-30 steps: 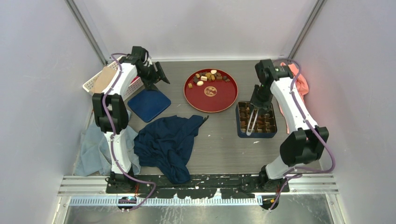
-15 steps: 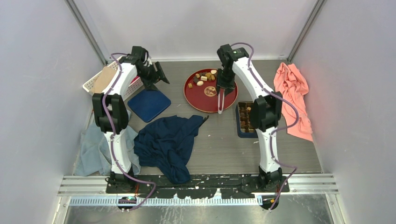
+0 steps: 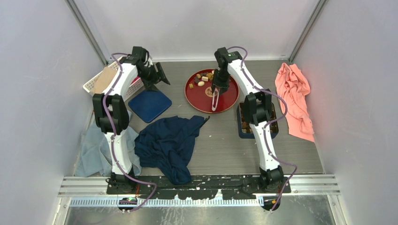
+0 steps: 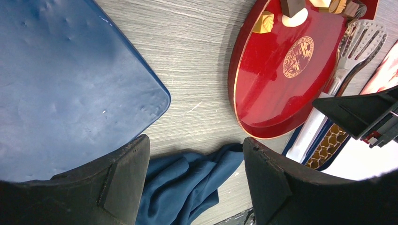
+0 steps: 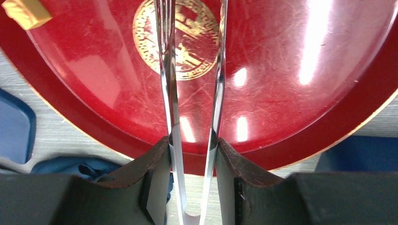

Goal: Pack the chocolate
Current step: Pick up the fake chocolate from the plate.

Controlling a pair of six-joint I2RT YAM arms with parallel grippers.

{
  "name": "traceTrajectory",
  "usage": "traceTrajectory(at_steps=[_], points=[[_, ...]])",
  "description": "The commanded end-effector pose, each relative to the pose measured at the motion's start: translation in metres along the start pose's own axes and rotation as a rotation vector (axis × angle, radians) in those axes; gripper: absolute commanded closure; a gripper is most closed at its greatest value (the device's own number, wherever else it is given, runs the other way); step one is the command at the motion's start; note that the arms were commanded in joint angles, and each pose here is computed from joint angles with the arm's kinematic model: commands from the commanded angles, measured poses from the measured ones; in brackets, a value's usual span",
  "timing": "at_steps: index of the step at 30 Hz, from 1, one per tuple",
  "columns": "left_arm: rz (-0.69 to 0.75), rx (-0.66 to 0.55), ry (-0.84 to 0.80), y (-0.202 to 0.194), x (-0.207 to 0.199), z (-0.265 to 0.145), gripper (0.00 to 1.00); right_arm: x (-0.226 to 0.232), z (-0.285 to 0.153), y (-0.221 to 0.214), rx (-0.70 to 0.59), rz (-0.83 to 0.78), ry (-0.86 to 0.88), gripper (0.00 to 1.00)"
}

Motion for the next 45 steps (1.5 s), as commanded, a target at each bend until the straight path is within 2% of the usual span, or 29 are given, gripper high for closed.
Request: traceTrajectory(at_steps=[1, 9, 20, 29, 36, 45], points=[[0.031, -0.057, -0.028, 0.008, -0.01, -0.024, 0.27, 0.037, -0.019, -0.001, -0.041, -0.064, 0.104, 0.57], [0.028, -0.06, -0.036, 0.011, -0.013, -0.024, 0.27, 0.062, 0.002, -0.019, 0.024, -0.114, 0.143, 0.54], [0.03, -0.063, -0.019, 0.009, -0.01, -0.027, 0.27, 0.076, 0.016, -0.029, 0.04, -0.145, 0.143, 0.5], [0.033, -0.066, -0.022, 0.01, -0.012, -0.029, 0.27, 0.067, 0.021, -0.022, 0.007, -0.155, 0.077, 0.48], [0.041, -0.064, -0.021, 0.009, -0.012, -0.033, 0.27, 0.073, 0.028, -0.005, -0.073, -0.192, 0.09, 0.46], [0.047, -0.06, -0.012, 0.005, -0.01, -0.036, 0.27, 0.071, 0.031, 0.002, -0.11, -0.19, 0.067, 0.49]])
Point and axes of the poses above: each gripper's point midway between its finger pads, its own z axis out along the fingers, its own x axis along the line the jaws close on, y = z × x, the point moved 3 cm from there along -z, back along the fingers, and after that the axes turned 1 degree about -z, right-handed, at the moved point
